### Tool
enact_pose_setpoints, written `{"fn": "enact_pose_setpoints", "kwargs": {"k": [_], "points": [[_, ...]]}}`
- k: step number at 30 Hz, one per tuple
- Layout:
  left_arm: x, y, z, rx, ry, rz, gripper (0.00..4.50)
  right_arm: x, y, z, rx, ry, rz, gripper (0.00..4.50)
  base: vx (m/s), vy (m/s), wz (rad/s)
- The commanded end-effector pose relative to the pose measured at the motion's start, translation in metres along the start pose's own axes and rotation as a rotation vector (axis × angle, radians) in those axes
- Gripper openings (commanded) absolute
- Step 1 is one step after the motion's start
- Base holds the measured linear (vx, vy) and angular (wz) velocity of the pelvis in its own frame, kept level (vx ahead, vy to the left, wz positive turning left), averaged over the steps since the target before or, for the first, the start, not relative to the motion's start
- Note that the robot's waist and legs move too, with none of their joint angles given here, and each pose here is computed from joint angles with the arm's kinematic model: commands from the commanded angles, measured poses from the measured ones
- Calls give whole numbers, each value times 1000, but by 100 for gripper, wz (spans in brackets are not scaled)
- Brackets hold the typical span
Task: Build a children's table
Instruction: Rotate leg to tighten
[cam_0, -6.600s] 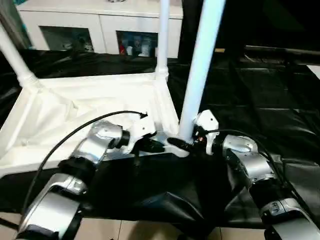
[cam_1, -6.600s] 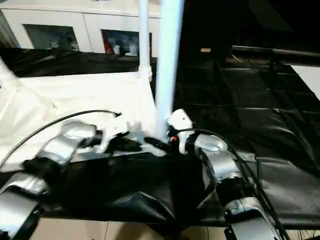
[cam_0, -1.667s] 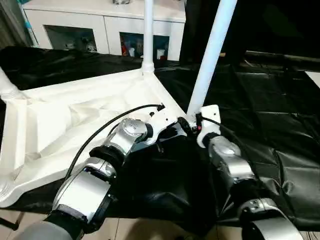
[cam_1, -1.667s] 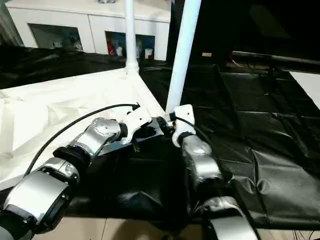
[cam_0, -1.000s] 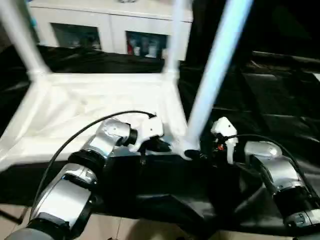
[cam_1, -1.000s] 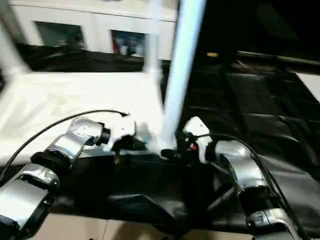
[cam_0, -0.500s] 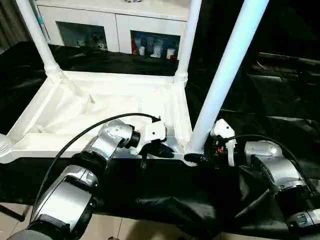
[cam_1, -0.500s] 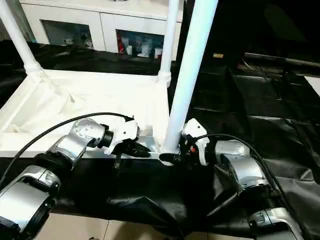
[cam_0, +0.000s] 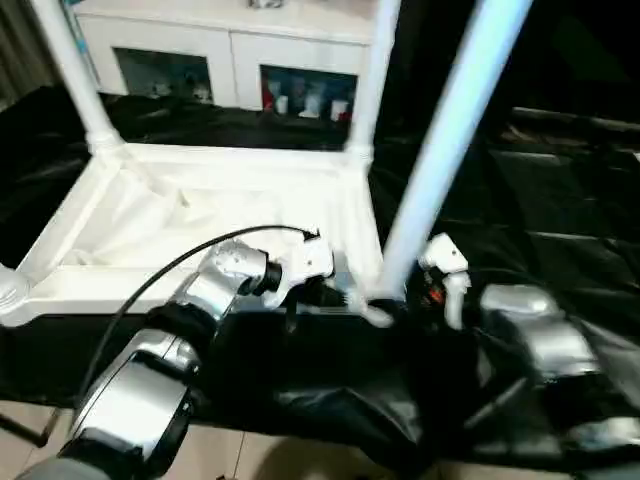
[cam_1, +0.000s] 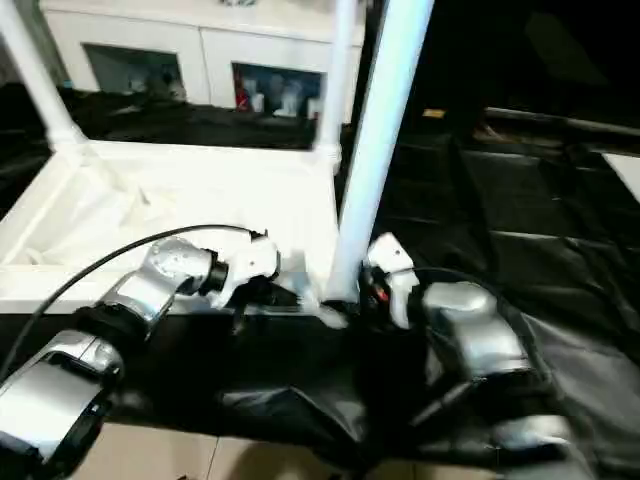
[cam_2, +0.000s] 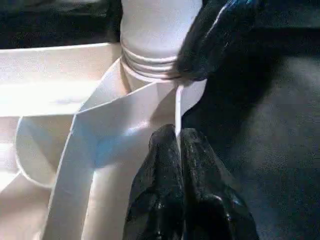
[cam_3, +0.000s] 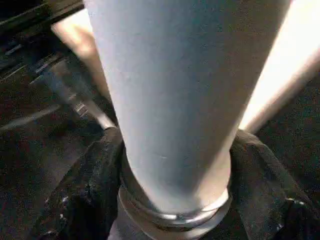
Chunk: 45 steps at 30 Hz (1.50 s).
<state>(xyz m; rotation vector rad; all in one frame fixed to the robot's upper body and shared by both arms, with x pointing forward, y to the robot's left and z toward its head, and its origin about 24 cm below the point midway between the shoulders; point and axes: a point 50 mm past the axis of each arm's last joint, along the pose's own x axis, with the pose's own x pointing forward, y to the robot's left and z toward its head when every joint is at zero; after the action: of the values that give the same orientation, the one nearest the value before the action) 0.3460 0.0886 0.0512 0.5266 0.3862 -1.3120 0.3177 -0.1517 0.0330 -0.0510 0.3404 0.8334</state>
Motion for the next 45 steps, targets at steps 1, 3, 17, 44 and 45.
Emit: {"fn": "enact_pose_setpoints", "kwargs": {"k": [1, 3, 17, 44, 45], "points": [[11, 2, 6, -29, 0, 76, 0, 1, -11, -8, 99, 7, -185, 268, 0, 0, 0], [21, 8, 13, -78, 12, 195, 0, 13, -14, -11, 228, -27, -417, 268, 0, 0, 0], [38, 6, 26, -70, 8, 230, 0, 32, -9, 13, 217, -202, -563, 323, 0, 0, 0], [2, -18, 0, 94, -19, -247, 0, -28, -1, 8, -122, 65, 223, 367, 0, 0, 0], [1, -18, 0, 94, -19, -247, 0, -28, -1, 8, -121, 68, 231, 362, 0, 0, 0]]}}
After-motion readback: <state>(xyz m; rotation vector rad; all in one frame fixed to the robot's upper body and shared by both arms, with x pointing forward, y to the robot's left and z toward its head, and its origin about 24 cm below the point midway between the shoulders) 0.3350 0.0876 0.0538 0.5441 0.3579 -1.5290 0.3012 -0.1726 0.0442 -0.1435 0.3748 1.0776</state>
